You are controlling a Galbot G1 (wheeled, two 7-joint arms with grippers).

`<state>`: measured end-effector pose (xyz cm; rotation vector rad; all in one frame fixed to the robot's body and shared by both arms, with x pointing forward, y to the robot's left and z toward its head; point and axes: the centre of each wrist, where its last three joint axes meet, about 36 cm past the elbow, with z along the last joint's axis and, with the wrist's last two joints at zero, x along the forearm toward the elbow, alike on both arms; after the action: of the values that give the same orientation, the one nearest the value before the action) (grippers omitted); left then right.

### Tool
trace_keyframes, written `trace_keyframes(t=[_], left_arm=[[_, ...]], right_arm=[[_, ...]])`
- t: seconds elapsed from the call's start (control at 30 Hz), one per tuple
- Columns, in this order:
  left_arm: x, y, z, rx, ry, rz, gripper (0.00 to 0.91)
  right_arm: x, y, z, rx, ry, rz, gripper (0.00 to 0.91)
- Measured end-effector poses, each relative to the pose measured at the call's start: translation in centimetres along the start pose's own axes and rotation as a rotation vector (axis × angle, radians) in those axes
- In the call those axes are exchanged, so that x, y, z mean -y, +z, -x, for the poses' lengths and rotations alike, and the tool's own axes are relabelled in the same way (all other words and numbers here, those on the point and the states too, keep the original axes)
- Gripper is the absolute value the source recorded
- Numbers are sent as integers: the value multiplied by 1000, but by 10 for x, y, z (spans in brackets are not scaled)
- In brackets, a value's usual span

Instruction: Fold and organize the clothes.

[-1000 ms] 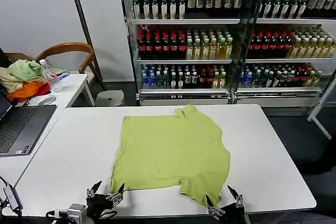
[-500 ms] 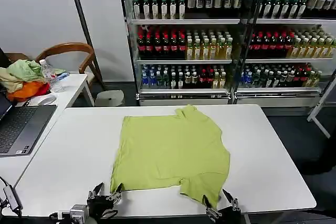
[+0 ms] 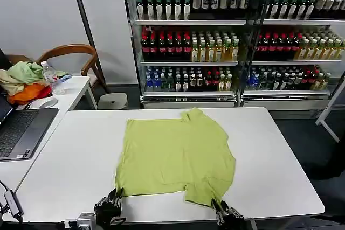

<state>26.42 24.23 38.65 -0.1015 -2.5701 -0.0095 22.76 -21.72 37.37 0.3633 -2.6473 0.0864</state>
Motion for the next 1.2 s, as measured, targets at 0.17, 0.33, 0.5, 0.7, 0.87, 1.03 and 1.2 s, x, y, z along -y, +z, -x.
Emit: trace_keyframes(t=[0.17,0.33,0.5,0.7,0.87,1.03,1.2], left_arm=[[3,-3,-1,16,27,-9,40],[0,-12,-3,45,48,-5,40],[-7,-23,-3,79,56,0,40],[-10,-29,-2,100,69,-3,40],[-12,-32,-9,108,65,4,40],[-14,-34,-22,108,63,14,40],[-13,-30,-38,86,66,25,40]], right_arm=[[3,-9,-2,13,-1,2,0],[8,-25,-1,47,6,7,0],[16,-39,3,70,20,18,0],[19,-50,-1,83,23,21,0],[18,-55,-14,86,16,17,0],[17,-56,-31,75,12,6,0],[13,-54,-48,54,9,3,0]])
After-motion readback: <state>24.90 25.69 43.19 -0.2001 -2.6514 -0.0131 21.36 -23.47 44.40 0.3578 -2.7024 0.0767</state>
